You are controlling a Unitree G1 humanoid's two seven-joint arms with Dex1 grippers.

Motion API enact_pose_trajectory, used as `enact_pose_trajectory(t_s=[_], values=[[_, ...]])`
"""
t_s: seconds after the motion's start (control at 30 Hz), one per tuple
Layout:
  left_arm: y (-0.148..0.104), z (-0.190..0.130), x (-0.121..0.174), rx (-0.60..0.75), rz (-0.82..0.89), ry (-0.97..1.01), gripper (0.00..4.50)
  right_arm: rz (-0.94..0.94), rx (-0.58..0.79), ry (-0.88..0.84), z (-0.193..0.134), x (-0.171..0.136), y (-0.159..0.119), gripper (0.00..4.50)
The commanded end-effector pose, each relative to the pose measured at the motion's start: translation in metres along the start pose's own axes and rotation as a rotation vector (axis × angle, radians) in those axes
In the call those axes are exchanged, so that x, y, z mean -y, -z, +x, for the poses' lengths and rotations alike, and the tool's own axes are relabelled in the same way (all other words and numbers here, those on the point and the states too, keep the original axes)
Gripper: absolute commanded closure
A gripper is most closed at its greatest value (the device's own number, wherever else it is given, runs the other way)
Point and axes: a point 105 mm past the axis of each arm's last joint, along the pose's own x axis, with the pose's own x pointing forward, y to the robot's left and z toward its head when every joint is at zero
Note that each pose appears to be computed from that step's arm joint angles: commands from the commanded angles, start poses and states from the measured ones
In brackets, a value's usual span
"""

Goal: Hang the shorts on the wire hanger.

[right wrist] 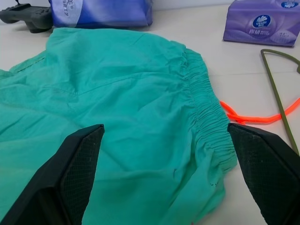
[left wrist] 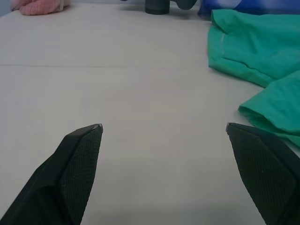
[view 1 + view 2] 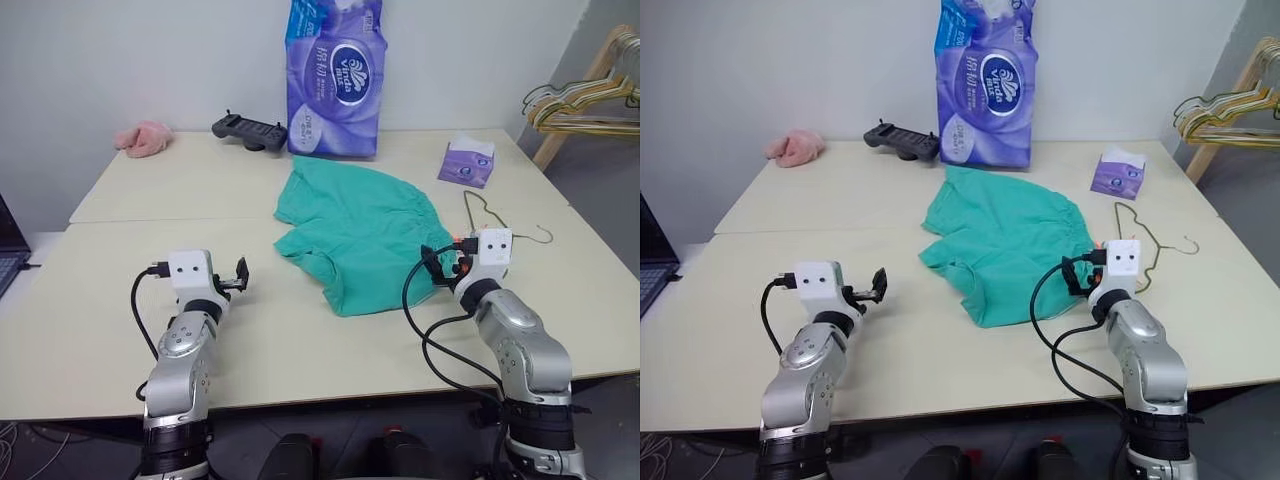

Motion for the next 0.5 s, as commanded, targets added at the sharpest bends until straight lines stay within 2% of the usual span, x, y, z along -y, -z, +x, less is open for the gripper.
enact_pose_trajectory(t_s=[0.03, 0.27, 0.5], values=[[-0.009, 0.0, -0.004, 0.018, 0.017, -0.002, 0.0, 0.0, 0.069, -0.004, -0.002, -0.005, -0.019, 0.01], [-0.019, 0.0, 0.015, 0.052, 0.026, 0.122, 0.0, 0.004, 0.073, 0.011, -0.002, -0.003, -0.018, 0.01], [-0.027, 0.001, 0.018, 0.081, 0.03, 0.149, 0.0, 0.013, 0.064, 0.023, -0.005, -0.001, -0.015, 0.01]])
